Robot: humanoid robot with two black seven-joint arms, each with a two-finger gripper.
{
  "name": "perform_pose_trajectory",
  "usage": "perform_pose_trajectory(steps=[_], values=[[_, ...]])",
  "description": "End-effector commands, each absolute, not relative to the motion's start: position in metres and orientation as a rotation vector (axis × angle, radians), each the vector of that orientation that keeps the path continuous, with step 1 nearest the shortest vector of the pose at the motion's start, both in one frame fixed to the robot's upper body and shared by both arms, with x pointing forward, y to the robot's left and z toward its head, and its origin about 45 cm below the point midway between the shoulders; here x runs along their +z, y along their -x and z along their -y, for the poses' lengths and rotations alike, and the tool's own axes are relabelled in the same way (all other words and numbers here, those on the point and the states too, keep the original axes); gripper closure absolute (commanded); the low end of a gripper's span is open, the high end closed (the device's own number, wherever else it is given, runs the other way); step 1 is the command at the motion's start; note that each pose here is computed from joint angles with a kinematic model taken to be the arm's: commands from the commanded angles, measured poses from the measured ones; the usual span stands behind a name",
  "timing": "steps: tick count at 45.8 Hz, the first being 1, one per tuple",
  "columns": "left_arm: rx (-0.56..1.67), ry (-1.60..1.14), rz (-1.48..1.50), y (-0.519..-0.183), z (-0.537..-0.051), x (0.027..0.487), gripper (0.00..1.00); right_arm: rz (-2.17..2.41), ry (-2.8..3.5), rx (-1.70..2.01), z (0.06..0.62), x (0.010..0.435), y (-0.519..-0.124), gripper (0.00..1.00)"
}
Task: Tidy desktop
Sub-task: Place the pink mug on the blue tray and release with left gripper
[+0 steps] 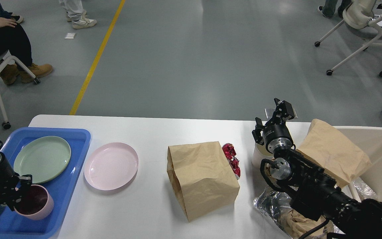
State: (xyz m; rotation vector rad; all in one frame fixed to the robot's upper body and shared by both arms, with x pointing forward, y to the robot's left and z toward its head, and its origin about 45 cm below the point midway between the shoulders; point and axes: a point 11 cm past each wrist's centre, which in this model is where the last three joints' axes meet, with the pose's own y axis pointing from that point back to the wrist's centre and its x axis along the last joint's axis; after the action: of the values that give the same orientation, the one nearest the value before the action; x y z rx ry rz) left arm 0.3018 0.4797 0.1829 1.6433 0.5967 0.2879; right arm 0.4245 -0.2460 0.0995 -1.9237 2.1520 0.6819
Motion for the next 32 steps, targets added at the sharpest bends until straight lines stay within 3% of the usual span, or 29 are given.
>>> perform_pose_trajectory(steps=[1, 14, 21, 32], values=[[0.288, -1.648, -0.597, -0.301, -0.481, 0.183, 0.72, -2.152, 1.924, 0.682, 0.246, 0.1, -0.425, 0.0], [0.29, -1.659, -0.584, -0.306, -0.48, 0.188, 0.46, -2.153, 1.923, 0.683, 0.246, 0.099, -0.424, 0.0], [0.333, -1.658, -0.524, -0.325, -0.478, 0.212, 0.17, -2.152, 1.924, 0.682, 0.246, 0.1, -0.425, 0.0], [0.377, -1.704, -0.406, -0.357, -0.469, 0.26, 0.08, -2.153, 1.923, 0.683, 0.246, 0.099, -0.424, 0.0]])
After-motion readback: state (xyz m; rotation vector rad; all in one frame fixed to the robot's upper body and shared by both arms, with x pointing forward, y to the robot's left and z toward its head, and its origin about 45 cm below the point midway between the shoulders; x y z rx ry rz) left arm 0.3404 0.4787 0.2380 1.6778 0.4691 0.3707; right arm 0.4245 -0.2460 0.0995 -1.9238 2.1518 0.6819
